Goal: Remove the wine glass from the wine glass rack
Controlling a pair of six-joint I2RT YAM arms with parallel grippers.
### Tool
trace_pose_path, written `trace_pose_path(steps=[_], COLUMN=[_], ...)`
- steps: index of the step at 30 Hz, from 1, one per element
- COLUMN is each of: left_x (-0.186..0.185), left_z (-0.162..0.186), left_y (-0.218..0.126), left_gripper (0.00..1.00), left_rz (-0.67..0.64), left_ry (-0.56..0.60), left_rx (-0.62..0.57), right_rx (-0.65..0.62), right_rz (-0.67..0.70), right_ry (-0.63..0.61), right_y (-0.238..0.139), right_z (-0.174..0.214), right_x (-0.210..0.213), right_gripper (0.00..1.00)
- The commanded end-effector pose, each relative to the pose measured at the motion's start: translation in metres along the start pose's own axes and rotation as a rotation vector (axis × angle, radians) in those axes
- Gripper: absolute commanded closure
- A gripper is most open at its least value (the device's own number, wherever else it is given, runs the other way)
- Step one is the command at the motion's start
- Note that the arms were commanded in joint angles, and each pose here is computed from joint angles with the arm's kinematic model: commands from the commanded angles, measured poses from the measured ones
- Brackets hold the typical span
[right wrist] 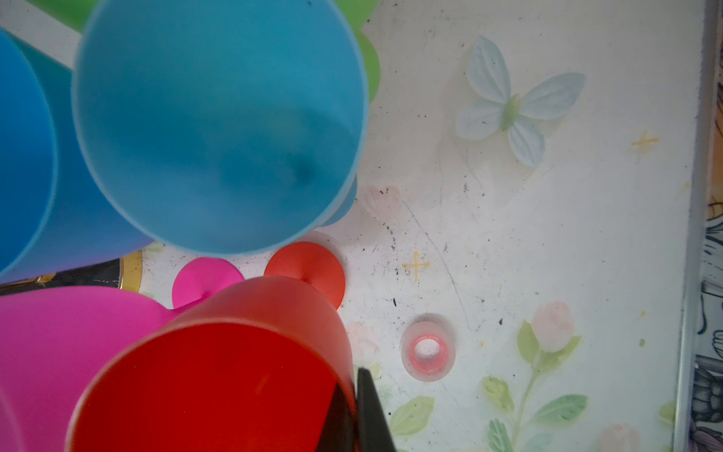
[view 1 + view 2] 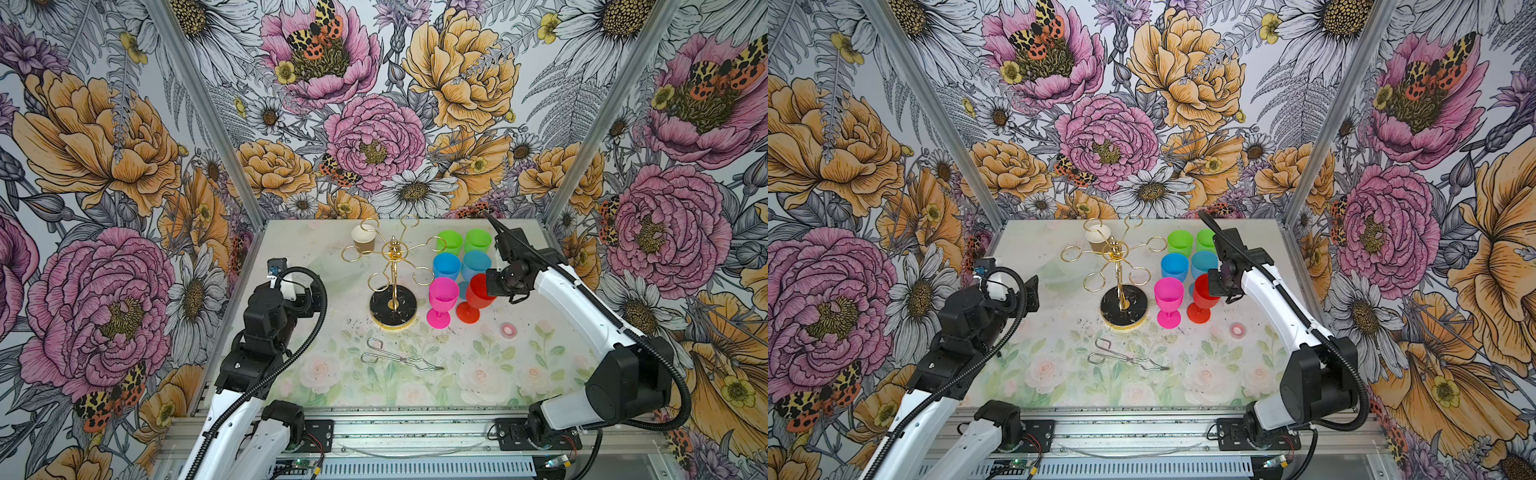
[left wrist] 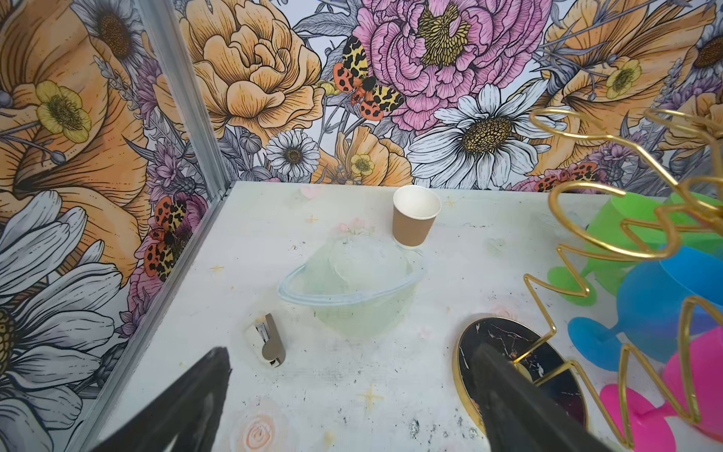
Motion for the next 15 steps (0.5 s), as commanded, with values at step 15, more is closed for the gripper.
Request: trace_pose_path(steps=[15], left_x=[0.001], left_z=[0.007], left_y=[0.017], left_gripper=[0.01], left_rz=[0.05], left_ry=[-0.004], left_rx=[-0.034], right_rx=[0.02], right_rz=[-0.015], right_ry=[-0.01], right_y=[0.009], right_z=[0.007], right_x=[0.008], right_gripper=[1.0])
Point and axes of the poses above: each gripper's point midway between its finger pads, its own y axis out along the fingers, its own x axis along the line the jaws close on, z = x × y, the point moved 5 cm from there along -y, back along the fingers, and after that the axes turned 3 degrees about -y, right-handed, at the moved point
